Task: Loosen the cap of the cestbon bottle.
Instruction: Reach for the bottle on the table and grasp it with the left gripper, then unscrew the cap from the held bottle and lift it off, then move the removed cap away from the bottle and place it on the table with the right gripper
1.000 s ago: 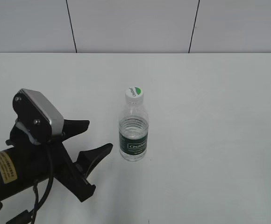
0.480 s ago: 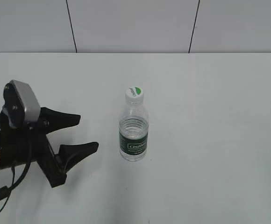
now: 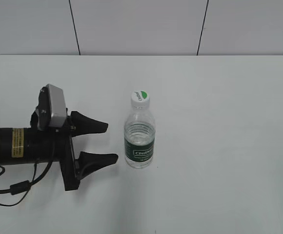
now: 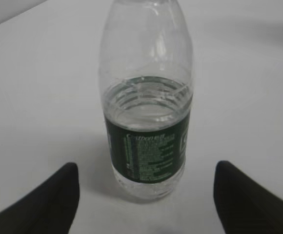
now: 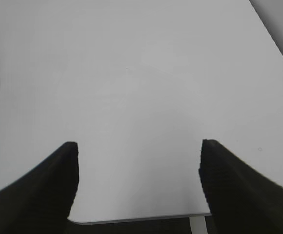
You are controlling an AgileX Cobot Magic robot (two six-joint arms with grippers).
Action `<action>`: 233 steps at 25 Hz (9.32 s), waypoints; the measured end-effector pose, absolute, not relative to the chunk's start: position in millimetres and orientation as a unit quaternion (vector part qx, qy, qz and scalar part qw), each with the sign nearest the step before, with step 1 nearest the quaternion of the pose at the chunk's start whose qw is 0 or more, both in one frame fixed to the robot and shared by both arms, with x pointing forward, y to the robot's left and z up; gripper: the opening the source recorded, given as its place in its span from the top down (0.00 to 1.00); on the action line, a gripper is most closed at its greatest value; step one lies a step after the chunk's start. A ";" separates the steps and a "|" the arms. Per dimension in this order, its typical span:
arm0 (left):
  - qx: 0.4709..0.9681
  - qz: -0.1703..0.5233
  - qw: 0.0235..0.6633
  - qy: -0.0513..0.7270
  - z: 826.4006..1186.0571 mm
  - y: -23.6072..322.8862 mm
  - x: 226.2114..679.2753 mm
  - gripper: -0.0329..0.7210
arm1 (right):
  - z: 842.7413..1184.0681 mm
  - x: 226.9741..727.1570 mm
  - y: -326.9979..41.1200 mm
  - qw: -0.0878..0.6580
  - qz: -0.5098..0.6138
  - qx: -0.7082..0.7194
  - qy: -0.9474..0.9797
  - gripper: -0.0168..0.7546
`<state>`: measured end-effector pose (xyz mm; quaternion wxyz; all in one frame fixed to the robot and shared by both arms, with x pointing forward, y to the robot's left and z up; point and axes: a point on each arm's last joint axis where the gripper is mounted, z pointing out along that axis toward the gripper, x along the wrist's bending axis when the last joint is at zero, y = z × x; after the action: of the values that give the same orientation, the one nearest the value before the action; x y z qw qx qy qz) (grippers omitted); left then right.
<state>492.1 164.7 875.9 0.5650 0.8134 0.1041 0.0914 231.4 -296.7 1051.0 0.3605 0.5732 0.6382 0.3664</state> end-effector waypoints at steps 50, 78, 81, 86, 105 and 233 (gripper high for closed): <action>0.823 0.051 0.566 0.028 856.0 88.2 526.8 0.45 | 1072.2 257.1 -294.3 0.327 0.356 0.593 0.643 0.27; 0.821 0.051 0.567 0.028 856.4 87.5 526.6 0.45 | 1089.1 514.3 -281.2 0.056 0.119 0.691 0.710 0.38; 0.821 0.051 0.567 0.028 856.4 87.5 526.6 0.45 | 1080.2 531.6 -278.9 0.040 0.114 0.695 0.709 0.40; 0.821 0.051 0.568 0.027 856.5 87.5 526.6 0.45 | 1077.7 546.6 -249.0 0.016 0.130 0.673 0.728 0.42; 0.821 0.051 0.567 0.028 856.4 87.5 526.8 0.45 | 1078.2 535.9 -67.8 -0.029 0.158 0.526 0.835 0.43; 0.821 0.053 0.567 0.037 856.3 87.4 527.9 0.46 | 978.0 551.1 -197.5 0.063 0.039 0.614 0.786 0.59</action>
<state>527.9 87.4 856.3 0.5674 0.8209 0.0371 0.0534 551.1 -197.5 978.0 0.0633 0.6140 0.7858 0.0392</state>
